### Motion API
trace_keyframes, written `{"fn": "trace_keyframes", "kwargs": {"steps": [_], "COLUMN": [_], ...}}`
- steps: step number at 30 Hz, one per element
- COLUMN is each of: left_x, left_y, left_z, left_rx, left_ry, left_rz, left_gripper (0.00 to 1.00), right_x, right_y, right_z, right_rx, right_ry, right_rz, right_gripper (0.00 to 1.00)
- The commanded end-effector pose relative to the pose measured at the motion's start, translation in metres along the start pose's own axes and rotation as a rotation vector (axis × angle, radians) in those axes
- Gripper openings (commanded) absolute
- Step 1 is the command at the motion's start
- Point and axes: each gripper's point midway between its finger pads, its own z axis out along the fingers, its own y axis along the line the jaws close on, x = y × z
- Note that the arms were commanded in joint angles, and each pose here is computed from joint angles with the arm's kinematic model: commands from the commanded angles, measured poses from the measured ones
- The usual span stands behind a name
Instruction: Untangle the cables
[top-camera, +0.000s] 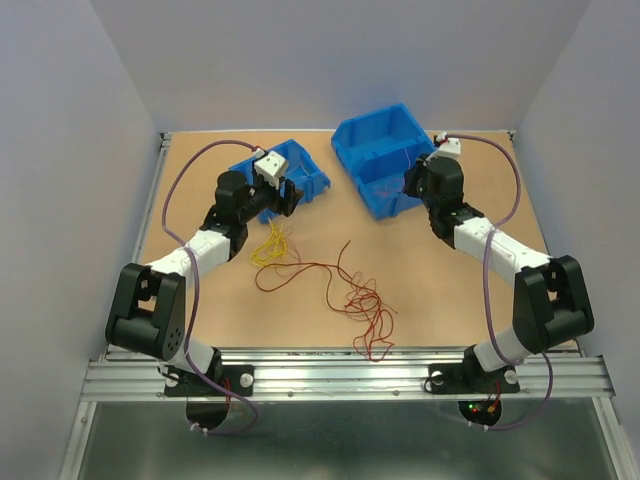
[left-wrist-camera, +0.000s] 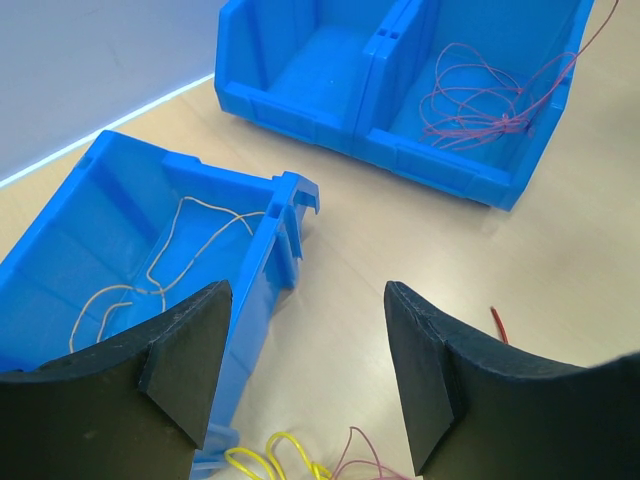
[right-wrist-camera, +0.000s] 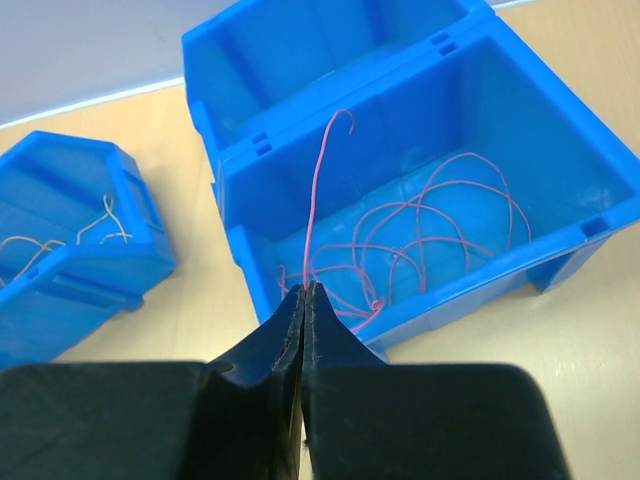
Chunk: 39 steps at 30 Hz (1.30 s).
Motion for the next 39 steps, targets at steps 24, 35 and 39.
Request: {"fn": "trace_keyframes", "kwargs": {"steps": [24, 35, 39], "left_x": [-0.019, -0.024, -0.022], "left_y": [-0.009, -0.014, -0.017], "left_z": [0.001, -0.001, -0.001], "left_rx": [-0.001, 0.013, 0.021], "left_ry": [-0.048, -0.053, -0.05], "left_rz": [0.088, 0.095, 0.096], "left_gripper": [0.73, 0.74, 0.74], "right_x": [0.049, 0.081, 0.089], "right_y": [-0.031, -0.037, -0.042], "right_z": [0.103, 0.089, 0.071], "right_rx": [0.252, 0.245, 0.258], "right_ry": [0.29, 0.42, 0.471], "right_rz": [0.038, -0.018, -0.057], "right_gripper": [0.01, 0.05, 0.05]}}
